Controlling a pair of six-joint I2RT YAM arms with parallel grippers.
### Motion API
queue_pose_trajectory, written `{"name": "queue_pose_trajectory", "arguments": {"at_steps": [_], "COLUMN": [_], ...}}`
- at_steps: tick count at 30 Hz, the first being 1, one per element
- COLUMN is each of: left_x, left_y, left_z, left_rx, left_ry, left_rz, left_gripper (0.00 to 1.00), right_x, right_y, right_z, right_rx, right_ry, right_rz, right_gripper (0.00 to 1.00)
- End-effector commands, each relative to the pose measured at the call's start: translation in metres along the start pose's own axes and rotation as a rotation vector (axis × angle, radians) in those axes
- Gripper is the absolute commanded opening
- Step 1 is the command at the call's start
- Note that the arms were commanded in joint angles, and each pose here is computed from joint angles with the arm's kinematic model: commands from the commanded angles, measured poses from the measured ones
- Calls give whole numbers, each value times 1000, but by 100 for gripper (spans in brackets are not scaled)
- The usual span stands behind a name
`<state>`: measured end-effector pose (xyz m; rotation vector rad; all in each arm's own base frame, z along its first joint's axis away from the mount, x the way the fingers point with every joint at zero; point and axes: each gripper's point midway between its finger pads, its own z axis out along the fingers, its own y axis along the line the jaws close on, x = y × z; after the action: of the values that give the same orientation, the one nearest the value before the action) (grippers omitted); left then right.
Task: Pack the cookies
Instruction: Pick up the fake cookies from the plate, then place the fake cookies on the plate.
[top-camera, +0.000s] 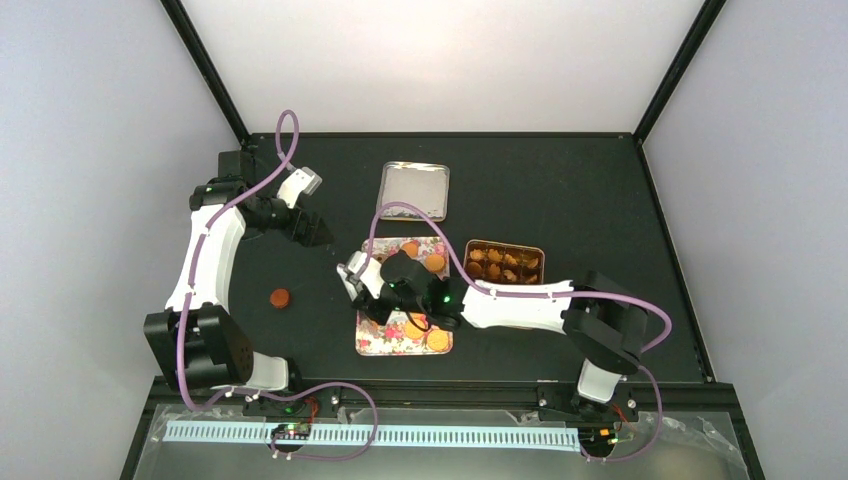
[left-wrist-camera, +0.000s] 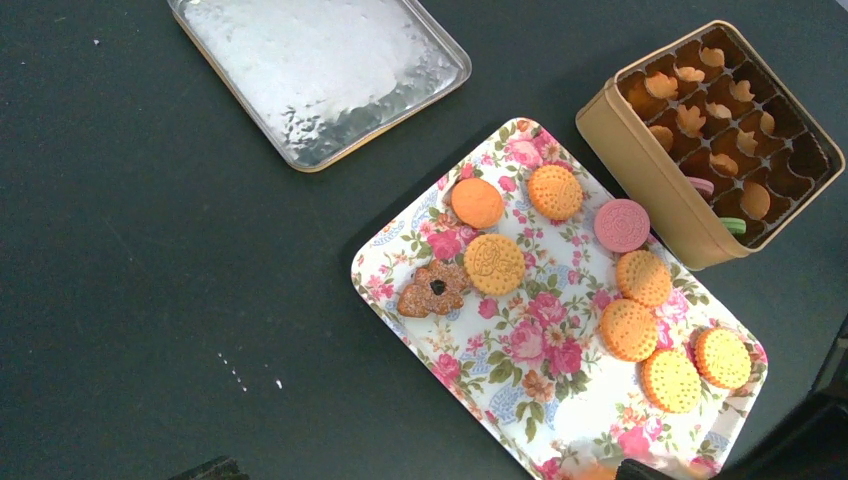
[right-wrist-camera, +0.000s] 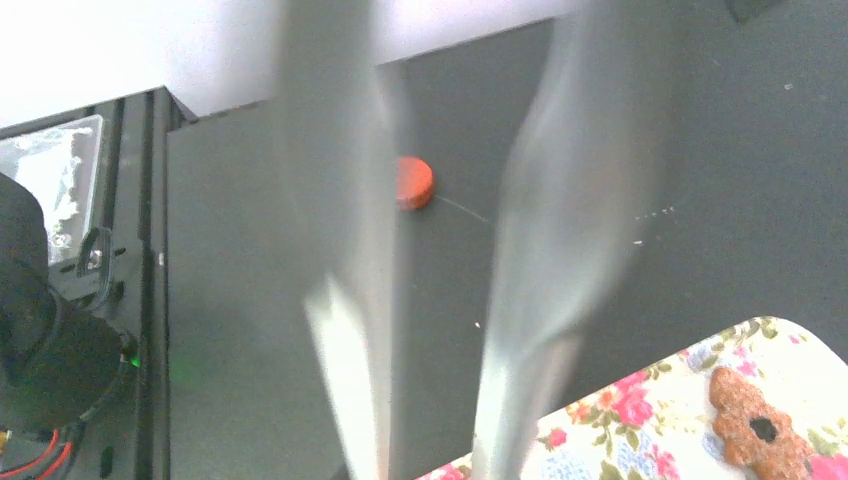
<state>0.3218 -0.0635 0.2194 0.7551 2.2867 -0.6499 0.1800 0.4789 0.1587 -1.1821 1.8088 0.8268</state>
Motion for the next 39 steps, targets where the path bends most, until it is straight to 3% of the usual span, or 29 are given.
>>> {"name": "queue_pose_trajectory", "arguments": {"at_steps": [1,5,7,15,25,34,39], "left_x": [-12,-13,-14,-14,-13,-14,-11], "left_y": [-2,-3,-3,-2,-2,-3,-1], "left_z": [-14,-13,-13,-10,-9,-10,-9], "left_rx": [-20,-14,-13,0,7,2,-8], "left_ry": [-32,-37,-38,-44,-46,-48,-36], "left_rz": [43,45,44,34,27,31,29], "left_gripper": [99,99,99,99,99,99,99], "right_x": [-16,-37,-48,-63,-49,-72,-77], "right_y": [-1,-6,-11,-43,-94,-170,-212], "right_z": [-10,-27,-41,-105,-140,-136,-118], "right_rx": [18,57,88,235,438,586,659], "right_ry": [-51,-102,-131,-233,-288,-346,-319], "right_rz": [13,4,-4,5,85,105,102], "right_gripper": [19,2,1,1,2,7,15]}}
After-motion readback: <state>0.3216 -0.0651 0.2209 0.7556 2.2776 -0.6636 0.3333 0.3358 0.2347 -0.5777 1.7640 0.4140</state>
